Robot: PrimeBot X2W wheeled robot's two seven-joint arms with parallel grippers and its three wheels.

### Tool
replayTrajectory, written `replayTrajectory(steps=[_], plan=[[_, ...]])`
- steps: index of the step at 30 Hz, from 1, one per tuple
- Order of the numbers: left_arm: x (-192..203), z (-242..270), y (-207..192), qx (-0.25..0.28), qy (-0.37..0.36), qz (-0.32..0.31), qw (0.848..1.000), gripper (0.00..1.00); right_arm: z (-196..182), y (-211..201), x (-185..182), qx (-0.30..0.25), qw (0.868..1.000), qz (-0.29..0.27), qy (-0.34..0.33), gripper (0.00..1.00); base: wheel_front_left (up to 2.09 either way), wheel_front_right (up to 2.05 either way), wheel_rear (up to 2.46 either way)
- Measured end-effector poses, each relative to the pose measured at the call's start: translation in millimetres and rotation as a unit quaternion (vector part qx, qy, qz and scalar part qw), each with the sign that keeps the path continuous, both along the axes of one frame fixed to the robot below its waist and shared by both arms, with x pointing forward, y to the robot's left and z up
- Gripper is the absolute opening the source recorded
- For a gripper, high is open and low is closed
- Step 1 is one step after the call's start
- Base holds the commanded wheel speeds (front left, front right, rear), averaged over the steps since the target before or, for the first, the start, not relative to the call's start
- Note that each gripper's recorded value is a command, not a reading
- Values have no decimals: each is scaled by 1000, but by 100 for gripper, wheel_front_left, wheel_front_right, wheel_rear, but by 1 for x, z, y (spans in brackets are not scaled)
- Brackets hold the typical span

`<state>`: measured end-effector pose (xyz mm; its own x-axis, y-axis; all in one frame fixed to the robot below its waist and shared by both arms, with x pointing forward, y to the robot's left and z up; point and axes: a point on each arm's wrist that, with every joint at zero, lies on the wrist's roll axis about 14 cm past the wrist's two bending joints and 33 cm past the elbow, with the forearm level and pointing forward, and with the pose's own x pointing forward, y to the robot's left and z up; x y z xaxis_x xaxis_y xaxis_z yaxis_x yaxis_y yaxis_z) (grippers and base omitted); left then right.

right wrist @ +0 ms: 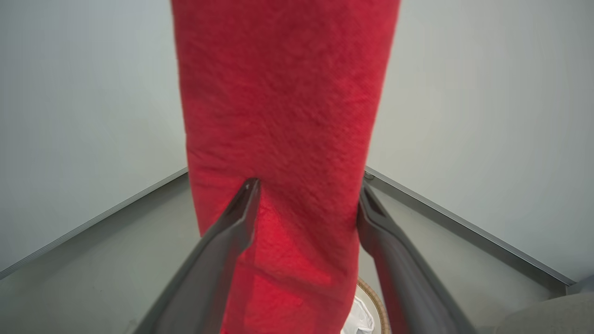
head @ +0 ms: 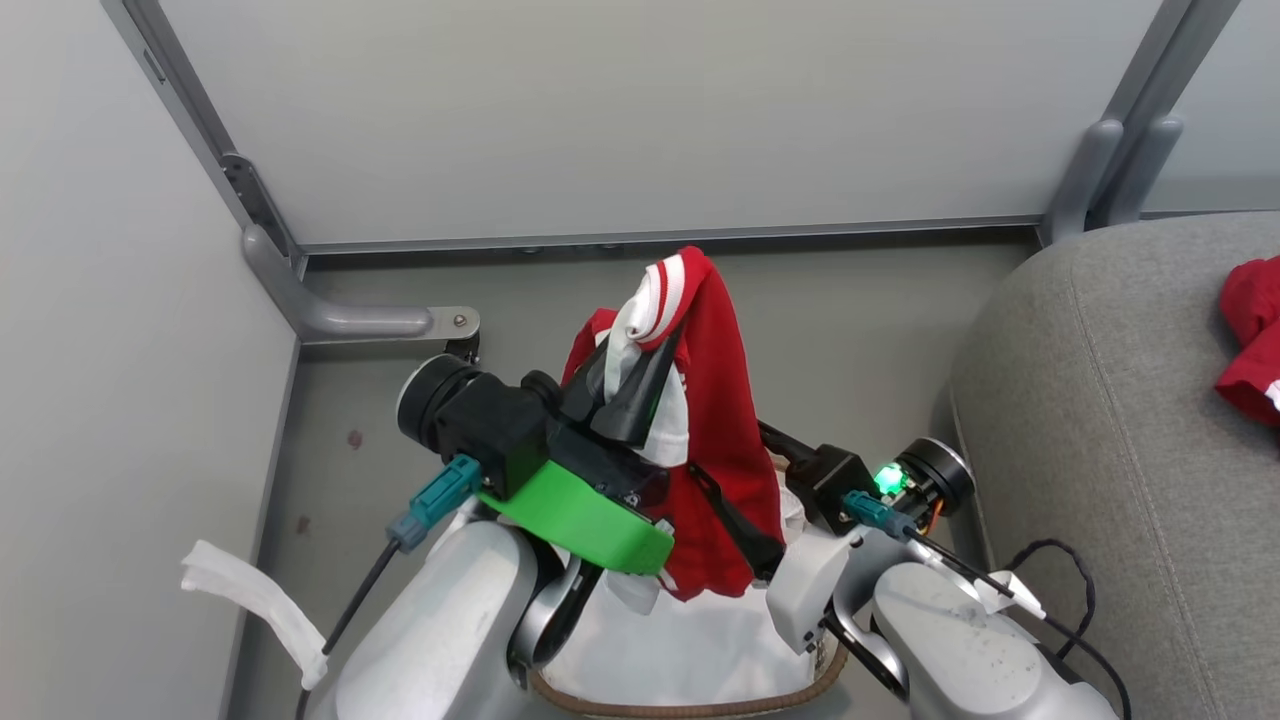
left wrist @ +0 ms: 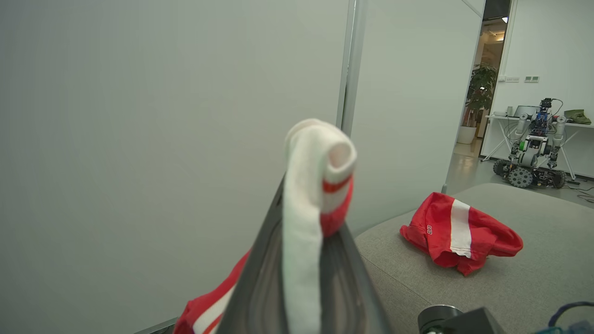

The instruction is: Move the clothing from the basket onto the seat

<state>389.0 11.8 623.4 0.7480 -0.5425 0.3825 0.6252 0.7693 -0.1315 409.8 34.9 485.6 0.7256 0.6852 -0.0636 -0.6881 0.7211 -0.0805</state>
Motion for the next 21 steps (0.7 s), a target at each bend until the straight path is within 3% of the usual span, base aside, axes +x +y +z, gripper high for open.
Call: replayTrajectory(steps=[11,12,14,21], plan=[[-2,-5,-6,1,7,-11,1000,0,-2,4,5,-6,1000,5,3,100,0,0,0],[-2,-5,-6,2,7,-11,1000,0,-2,5,6,-6,1000,7,3,58,0,0,0],[-2,-5,-6,2,7,-12,1000,0,-5,9,4,-7,1000,14,9,0,0,0,0],[0,-7,-3,0,12,-7,1000,0,-9,10,4,6,1000,11,28,0,0,0,0]])
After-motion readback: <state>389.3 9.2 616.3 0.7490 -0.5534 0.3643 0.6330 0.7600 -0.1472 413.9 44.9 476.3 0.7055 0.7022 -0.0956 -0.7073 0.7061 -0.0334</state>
